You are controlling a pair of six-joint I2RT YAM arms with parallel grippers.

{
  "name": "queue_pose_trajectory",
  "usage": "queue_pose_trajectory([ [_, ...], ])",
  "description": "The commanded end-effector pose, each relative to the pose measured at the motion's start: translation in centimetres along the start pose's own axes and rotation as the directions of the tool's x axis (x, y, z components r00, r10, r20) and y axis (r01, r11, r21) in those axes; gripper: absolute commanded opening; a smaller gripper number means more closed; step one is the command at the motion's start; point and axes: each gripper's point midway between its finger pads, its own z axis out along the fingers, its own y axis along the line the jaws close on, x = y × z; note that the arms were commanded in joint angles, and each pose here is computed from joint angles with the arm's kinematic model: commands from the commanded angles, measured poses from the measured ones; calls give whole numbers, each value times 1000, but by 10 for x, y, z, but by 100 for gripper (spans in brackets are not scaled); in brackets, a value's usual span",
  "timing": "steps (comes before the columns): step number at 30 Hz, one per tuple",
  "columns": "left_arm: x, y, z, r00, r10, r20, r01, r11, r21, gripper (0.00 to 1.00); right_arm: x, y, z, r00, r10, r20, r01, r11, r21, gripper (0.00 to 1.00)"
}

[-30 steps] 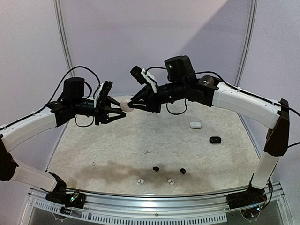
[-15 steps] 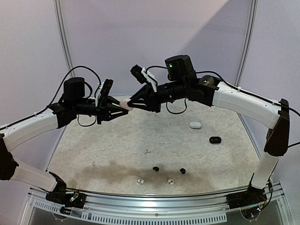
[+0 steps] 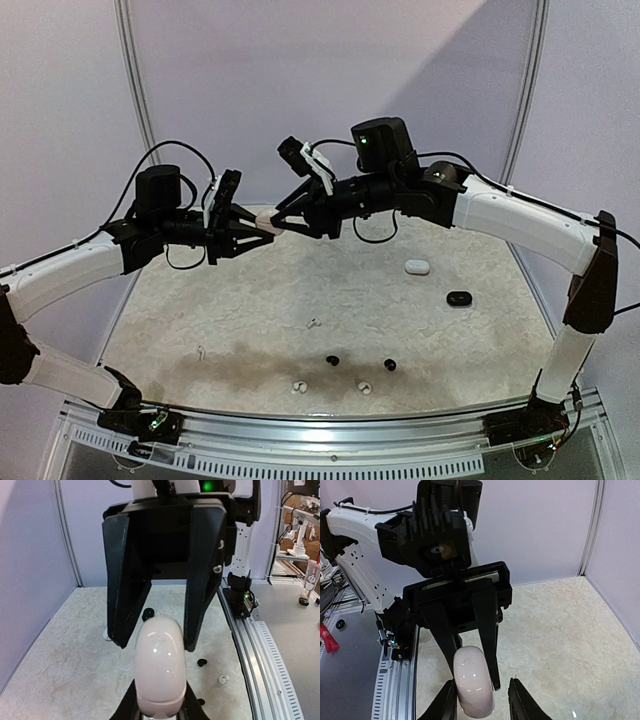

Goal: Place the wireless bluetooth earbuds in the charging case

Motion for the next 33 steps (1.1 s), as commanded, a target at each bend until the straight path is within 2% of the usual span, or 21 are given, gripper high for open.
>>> queue_pose_trajectory([
  [1, 4, -17, 4, 999, 50, -1, -50, 997, 53, 0, 3, -20, 6, 1000, 19, 4, -19, 995, 93, 38],
  [11, 8, -22, 3, 992, 126, -16, -125, 990, 62, 0, 10, -31, 5, 997, 72, -14, -69, 988, 139, 40],
  [22, 7, -22, 2, 993, 117, -17, -116, 992, 57, 0, 25, -35, 18, 989, 144, -33, -139, 982, 131, 39],
  [27, 14, -14, 2, 999, 12, -34, -12, 1000, 7, 0, 16, -35, 15, 988, 154, -12, -151, 981, 119, 42],
  [33, 26, 0, 2, 995, -94, -41, 90, 993, -78, 0, -15, -40, 0, 977, 194, 86, -203, 974, 98, 51],
])
